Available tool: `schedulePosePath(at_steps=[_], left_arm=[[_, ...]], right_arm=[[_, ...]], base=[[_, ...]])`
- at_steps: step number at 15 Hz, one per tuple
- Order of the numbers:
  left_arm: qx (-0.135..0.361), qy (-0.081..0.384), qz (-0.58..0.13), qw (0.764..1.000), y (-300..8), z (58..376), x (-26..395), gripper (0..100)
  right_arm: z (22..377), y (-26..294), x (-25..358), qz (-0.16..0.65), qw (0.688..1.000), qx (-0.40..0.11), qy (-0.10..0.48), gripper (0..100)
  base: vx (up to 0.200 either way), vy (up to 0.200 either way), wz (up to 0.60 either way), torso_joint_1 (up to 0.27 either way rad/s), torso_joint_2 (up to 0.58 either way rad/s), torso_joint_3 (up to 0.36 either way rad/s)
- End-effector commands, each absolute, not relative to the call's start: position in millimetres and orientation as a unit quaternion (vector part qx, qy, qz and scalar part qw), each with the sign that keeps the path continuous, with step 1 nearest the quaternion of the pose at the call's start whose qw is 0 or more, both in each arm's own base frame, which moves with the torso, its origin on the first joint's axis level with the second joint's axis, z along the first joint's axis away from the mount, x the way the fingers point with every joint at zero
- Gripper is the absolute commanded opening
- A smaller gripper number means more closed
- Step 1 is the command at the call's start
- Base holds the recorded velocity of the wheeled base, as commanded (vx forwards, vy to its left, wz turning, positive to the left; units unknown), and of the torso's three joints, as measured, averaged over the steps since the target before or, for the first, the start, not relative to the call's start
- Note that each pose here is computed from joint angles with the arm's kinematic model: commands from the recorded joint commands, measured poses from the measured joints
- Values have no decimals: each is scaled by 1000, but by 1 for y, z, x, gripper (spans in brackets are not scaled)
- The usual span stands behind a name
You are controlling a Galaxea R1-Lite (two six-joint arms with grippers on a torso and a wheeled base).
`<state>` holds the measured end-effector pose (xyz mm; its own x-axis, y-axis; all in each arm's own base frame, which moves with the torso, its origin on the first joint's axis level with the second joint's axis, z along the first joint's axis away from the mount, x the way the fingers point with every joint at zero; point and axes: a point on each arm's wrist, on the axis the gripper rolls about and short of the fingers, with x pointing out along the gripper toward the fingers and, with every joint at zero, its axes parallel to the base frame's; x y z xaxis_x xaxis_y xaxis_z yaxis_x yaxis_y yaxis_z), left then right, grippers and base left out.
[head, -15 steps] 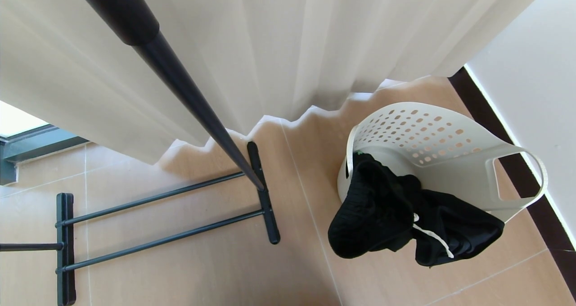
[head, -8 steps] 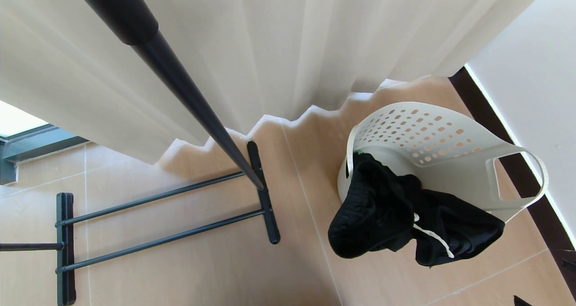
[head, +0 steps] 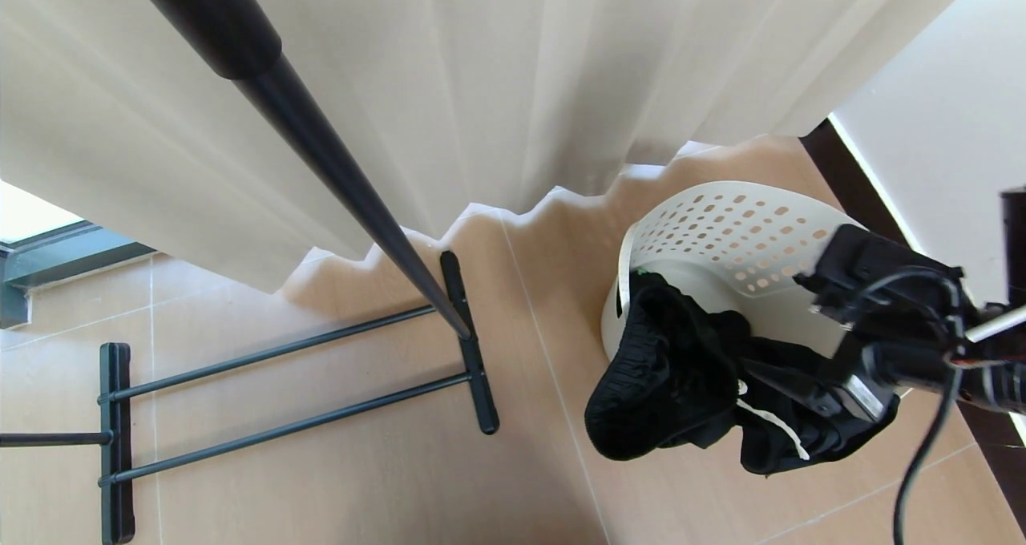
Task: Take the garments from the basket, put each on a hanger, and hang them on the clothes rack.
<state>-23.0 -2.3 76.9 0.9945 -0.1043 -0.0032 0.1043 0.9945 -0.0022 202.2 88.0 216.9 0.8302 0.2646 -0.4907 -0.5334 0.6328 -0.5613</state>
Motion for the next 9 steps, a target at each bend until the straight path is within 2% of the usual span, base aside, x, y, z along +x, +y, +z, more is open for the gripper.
schedulePosePath(at_steps=[1, 4, 9], left_arm=[[-1, 1, -52, 999, -2, 77, -23, 100], [-2, 2, -51, 999, -2, 77, -23, 100], [-1, 2, -52, 999, -2, 77, -23, 100]], right_arm=[[203, 127, 249, 231, 842, -444, 199, 100], [204, 143, 270, 201, 825, -490, 197, 100], [197, 154, 291, 182, 823, -497, 206, 100]], base=[[0, 0, 0, 0, 0, 0], [0, 0, 0, 0, 0, 0], [0, 0, 0, 0, 0, 0]])
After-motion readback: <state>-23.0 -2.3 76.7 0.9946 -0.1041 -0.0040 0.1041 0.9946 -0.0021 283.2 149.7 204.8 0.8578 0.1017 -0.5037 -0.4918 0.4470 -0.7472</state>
